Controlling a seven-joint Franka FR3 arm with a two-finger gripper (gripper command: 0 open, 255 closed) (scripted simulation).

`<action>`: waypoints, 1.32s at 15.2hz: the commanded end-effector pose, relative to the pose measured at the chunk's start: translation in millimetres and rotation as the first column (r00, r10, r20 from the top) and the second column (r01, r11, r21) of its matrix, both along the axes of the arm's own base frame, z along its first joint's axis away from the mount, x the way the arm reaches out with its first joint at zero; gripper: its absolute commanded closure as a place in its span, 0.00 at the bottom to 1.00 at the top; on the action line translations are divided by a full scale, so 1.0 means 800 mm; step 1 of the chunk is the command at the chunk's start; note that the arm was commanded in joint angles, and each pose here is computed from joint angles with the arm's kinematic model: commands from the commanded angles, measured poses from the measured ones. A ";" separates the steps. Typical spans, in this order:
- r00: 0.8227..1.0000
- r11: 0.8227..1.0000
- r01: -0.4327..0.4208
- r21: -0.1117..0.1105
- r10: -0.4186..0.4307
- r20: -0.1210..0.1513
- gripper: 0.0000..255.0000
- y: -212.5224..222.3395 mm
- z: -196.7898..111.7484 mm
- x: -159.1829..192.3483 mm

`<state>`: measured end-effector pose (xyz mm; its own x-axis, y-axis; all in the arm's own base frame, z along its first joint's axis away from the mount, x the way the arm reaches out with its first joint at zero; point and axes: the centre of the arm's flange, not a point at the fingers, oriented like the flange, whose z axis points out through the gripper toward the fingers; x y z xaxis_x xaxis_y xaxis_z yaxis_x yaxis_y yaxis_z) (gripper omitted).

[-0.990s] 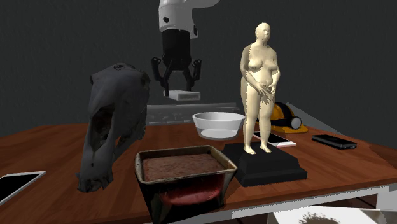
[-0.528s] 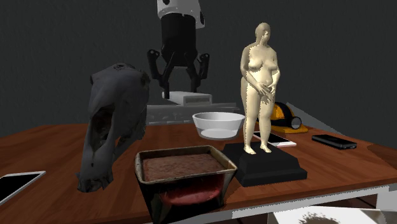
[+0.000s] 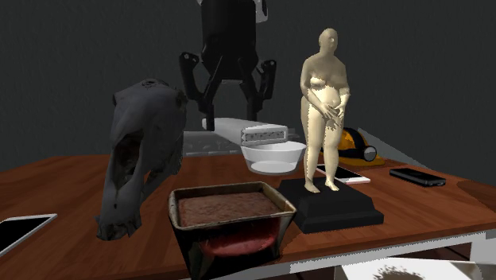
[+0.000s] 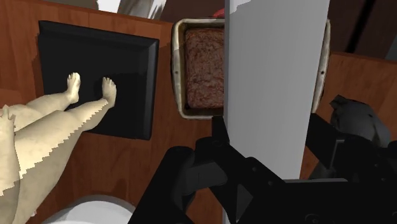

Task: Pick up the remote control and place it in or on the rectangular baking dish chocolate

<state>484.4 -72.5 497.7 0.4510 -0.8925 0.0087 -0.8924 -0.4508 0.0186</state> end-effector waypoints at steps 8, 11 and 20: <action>1.000 1.000 0.001 0.000 -0.001 0.000 1.00 0.002 -0.059 0.001; 1.000 1.000 0.001 0.000 -0.001 0.000 1.00 0.002 -0.081 0.001; 1.000 1.000 0.001 0.000 -0.001 0.000 0.00 0.002 -0.081 0.001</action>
